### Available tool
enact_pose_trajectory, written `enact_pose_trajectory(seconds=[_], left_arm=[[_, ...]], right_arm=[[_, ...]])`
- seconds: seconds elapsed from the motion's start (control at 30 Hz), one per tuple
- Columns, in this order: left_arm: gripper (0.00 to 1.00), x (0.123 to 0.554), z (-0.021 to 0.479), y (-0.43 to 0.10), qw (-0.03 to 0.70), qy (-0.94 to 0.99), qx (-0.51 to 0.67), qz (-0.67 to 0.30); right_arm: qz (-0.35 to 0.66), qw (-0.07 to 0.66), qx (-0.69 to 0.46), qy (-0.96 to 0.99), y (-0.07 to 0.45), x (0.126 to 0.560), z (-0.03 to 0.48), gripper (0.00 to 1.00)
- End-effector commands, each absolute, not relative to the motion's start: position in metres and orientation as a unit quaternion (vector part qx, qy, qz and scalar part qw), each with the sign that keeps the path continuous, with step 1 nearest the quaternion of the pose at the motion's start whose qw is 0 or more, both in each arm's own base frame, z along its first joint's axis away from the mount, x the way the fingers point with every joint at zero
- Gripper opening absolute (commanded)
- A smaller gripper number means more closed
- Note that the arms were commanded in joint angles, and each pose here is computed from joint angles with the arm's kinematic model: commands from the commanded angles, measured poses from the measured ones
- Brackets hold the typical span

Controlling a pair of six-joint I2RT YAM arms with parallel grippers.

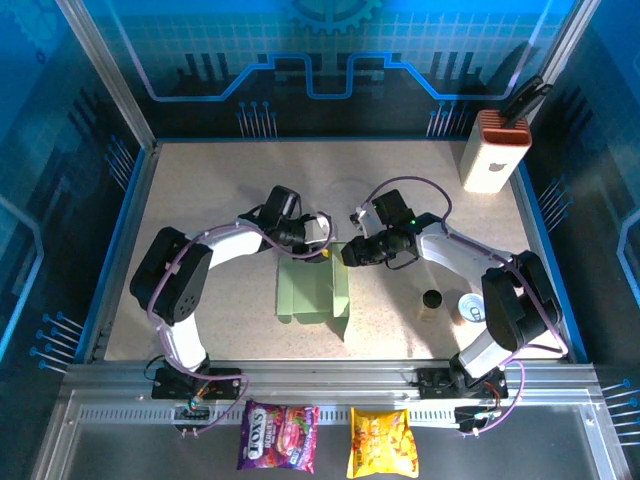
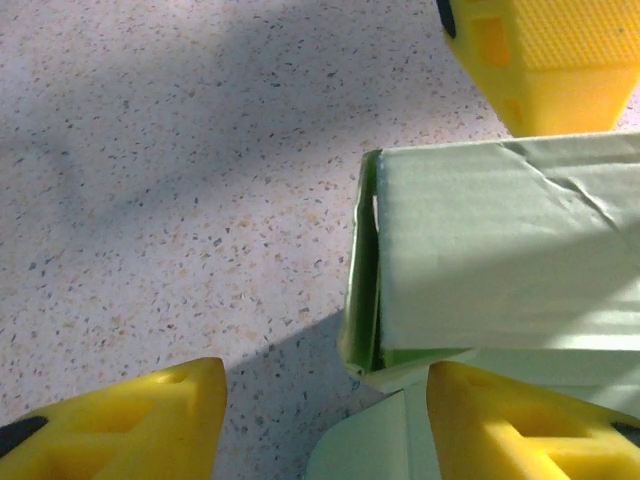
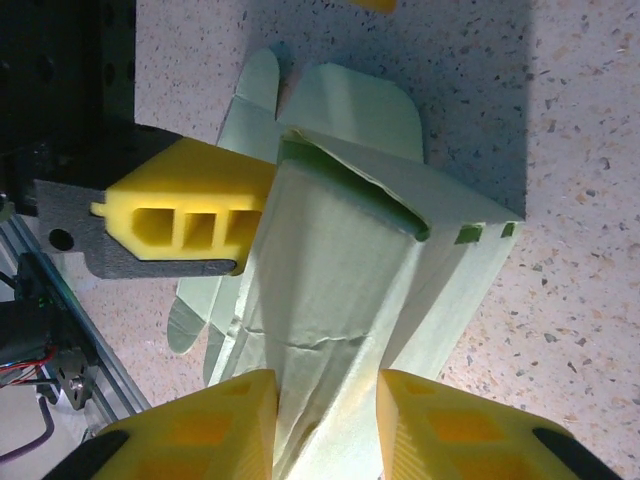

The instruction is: Fold the paper box

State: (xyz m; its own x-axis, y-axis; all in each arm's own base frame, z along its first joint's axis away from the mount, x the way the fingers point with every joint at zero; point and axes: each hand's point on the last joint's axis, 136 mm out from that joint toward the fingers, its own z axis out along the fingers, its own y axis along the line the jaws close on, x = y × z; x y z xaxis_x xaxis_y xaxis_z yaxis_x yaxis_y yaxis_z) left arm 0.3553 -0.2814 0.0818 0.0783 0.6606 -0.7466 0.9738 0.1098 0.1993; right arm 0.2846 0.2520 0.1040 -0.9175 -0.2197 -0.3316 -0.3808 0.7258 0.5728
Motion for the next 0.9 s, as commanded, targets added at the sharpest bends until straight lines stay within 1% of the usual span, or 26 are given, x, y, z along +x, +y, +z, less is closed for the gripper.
enact_pose_trajectory(seconds=[0.0,0.2,0.33,0.5,0.73,0.87], left_arm=[[0.56,0.338,0.082,-0.292,0.351,0.617,0.660,-0.247],[0.55,0.327,0.083,-0.299,0.338,0.603,0.666,-0.279],[0.48,0.323,0.081,-0.303,0.331,0.600,0.673,-0.279],[0.36,0.323,0.076,-0.301,0.326,0.610,0.672,-0.263],[0.25,0.329,0.077,-0.300,0.354,0.644,0.641,-0.221],[0.24,0.326,0.077,-0.299,0.357,0.665,0.625,-0.200]], right_arm=[[0.306,0.098,-0.163,0.933,0.248,0.278,0.088,0.32],[0.304,0.099,-0.163,0.933,0.247,0.279,0.088,0.32],[0.302,0.097,-0.163,0.934,0.247,0.279,0.087,0.32],[0.300,0.102,-0.163,0.934,0.245,0.281,0.090,0.32],[0.309,0.108,-0.157,0.932,0.240,0.281,0.098,0.39],[0.322,0.101,-0.148,0.930,0.235,0.279,0.099,0.39]])
